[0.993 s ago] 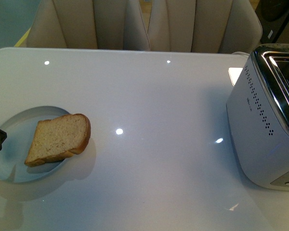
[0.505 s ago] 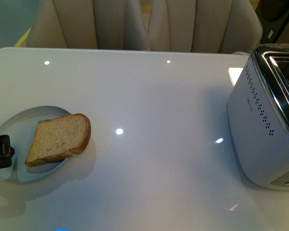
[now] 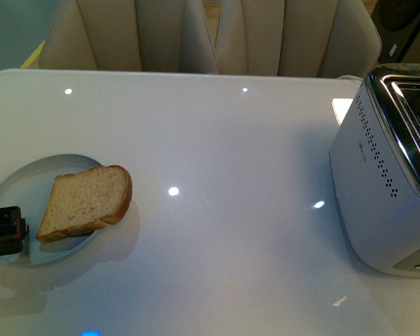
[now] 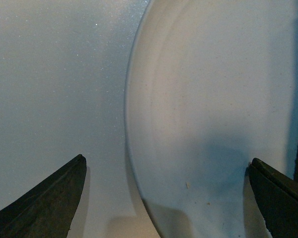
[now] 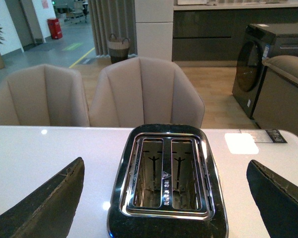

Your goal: Left arm holds plate, right arm toasts bread

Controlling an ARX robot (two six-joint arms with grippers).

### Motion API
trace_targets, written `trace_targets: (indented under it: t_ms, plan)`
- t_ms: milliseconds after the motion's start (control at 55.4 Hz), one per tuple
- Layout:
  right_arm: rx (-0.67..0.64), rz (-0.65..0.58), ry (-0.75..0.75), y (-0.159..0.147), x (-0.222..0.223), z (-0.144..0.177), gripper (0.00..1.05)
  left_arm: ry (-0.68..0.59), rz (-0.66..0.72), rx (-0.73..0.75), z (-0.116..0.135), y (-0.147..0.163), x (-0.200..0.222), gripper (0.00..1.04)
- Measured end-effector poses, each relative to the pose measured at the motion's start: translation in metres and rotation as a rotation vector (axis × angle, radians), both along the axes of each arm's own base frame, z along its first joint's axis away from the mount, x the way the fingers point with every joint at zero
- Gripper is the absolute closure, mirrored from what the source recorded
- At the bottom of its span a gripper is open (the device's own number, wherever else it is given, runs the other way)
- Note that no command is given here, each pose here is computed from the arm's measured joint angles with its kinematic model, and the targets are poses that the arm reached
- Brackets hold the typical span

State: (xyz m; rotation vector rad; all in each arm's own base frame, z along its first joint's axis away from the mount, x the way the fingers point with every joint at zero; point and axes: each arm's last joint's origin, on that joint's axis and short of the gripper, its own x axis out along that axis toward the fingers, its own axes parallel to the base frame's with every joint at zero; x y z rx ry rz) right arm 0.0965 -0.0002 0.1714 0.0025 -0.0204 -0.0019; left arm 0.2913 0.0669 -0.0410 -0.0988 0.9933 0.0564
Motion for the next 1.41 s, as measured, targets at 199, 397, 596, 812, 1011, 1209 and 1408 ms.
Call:
trace_targets:
  t_ms: [199,397,596,812,1011,1209,1408]
  plan:
    - [0.0,0.0,0.0,0.0,0.0,0.0,0.09,0.011,0.0,-0.009,0.0,0.001,-0.001,0.69]
    - [0.0,0.0,0.0,0.0,0.0,0.0,0.09,0.008,0.043,-0.062,0.003,0.007,0.0,0.96]
    - [0.0,0.0,0.0,0.0,0.0,0.0,0.09,0.009,0.109,-0.155,0.007,0.014,-0.003,1.01]
    - [0.0,0.0,0.0,0.0,0.0,0.0,0.09,0.003,0.155,-0.217,0.015,0.022,-0.011,1.01]
    - [0.0,0.0,0.0,0.0,0.0,0.0,0.09,-0.038,0.187,-0.273,0.034,0.028,-0.017,1.01]
    - [0.0,0.0,0.0,0.0,0.0,0.0,0.09,-0.055,0.219,-0.373,0.053,0.025,-0.025,1.01]
    - [0.0,0.0,0.0,0.0,0.0,0.0,0.09,-0.077,0.224,-0.454,0.088,0.011,-0.026,1.01]
